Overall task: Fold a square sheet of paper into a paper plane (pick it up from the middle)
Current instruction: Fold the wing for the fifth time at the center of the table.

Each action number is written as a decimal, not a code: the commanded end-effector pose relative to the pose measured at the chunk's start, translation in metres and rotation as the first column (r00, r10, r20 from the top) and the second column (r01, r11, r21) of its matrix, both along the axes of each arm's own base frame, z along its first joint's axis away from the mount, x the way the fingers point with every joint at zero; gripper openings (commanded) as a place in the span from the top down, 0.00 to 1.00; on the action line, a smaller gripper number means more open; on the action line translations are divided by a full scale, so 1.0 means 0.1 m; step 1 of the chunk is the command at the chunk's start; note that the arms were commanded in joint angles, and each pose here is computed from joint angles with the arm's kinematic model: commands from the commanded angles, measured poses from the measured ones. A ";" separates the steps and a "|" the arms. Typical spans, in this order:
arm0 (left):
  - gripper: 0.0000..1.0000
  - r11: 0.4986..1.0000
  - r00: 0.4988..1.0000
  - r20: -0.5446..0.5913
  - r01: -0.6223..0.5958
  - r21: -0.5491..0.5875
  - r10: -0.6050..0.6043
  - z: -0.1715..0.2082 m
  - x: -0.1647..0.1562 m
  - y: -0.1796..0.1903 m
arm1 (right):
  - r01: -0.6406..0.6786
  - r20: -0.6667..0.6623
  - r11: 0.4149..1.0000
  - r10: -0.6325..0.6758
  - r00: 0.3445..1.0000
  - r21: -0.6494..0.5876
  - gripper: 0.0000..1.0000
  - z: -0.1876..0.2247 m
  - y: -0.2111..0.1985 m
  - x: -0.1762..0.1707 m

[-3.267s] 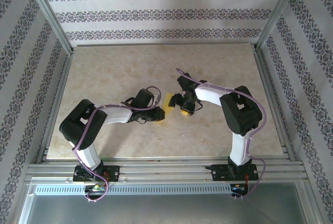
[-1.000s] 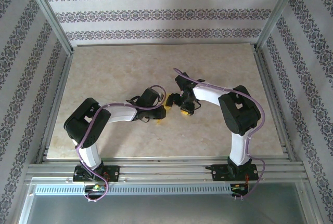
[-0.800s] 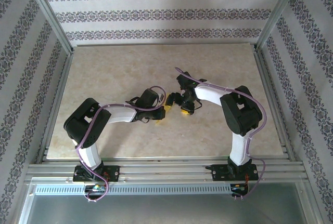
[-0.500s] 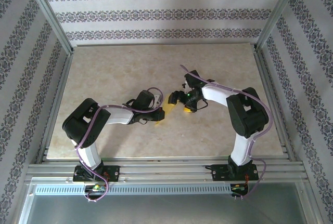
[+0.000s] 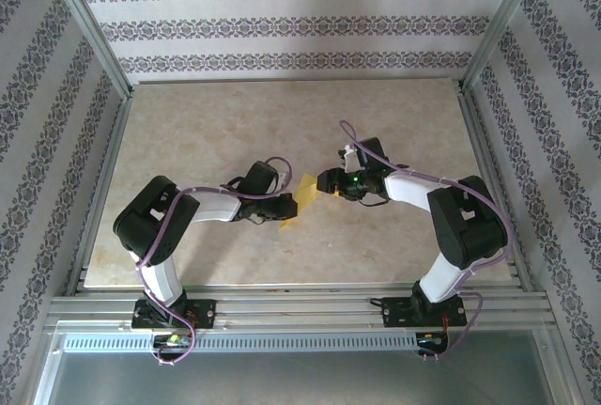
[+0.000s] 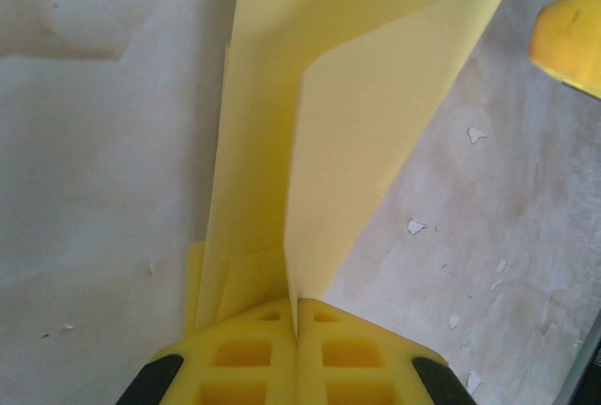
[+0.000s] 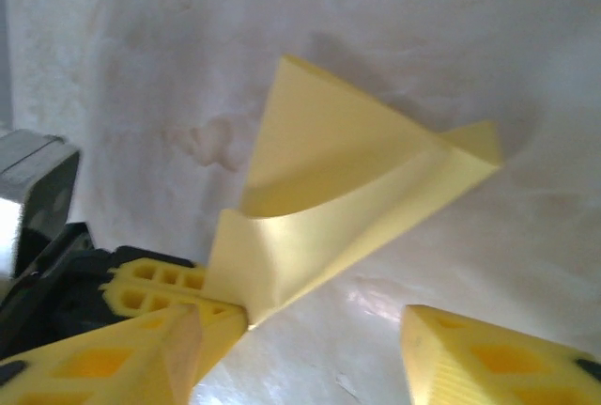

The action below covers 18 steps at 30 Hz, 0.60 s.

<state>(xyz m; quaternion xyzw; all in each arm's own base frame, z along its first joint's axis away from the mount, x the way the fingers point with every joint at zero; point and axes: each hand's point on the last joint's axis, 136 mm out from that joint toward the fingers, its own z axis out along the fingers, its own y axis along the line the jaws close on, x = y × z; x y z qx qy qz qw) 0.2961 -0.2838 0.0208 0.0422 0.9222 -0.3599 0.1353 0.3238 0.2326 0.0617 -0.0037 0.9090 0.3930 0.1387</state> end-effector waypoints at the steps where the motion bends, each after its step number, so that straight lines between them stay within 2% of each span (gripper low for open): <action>1: 1.00 0.999 0.994 -0.096 -0.046 -0.002 0.045 -0.08 0.00 0.05 | -0.069 0.110 0.991 0.056 0.992 0.116 0.48 0.28 0.25 0.01; 5: 1.00 0.998 0.989 -0.133 -0.060 -0.007 0.058 -0.11 -0.01 0.06 | -0.111 0.105 0.986 0.098 0.990 0.127 0.61 0.22 0.42 -0.07; 9: 1.00 0.997 0.986 -0.151 -0.070 -0.034 0.064 -0.11 0.01 0.03 | -0.122 0.095 0.983 0.110 0.989 0.139 0.67 0.13 0.53 -0.09; 18: 0.99 0.996 0.983 -0.162 -0.088 -0.033 0.081 -0.13 0.02 0.07 | -0.137 0.056 0.984 0.131 0.990 0.116 0.71 -0.11 0.64 -0.10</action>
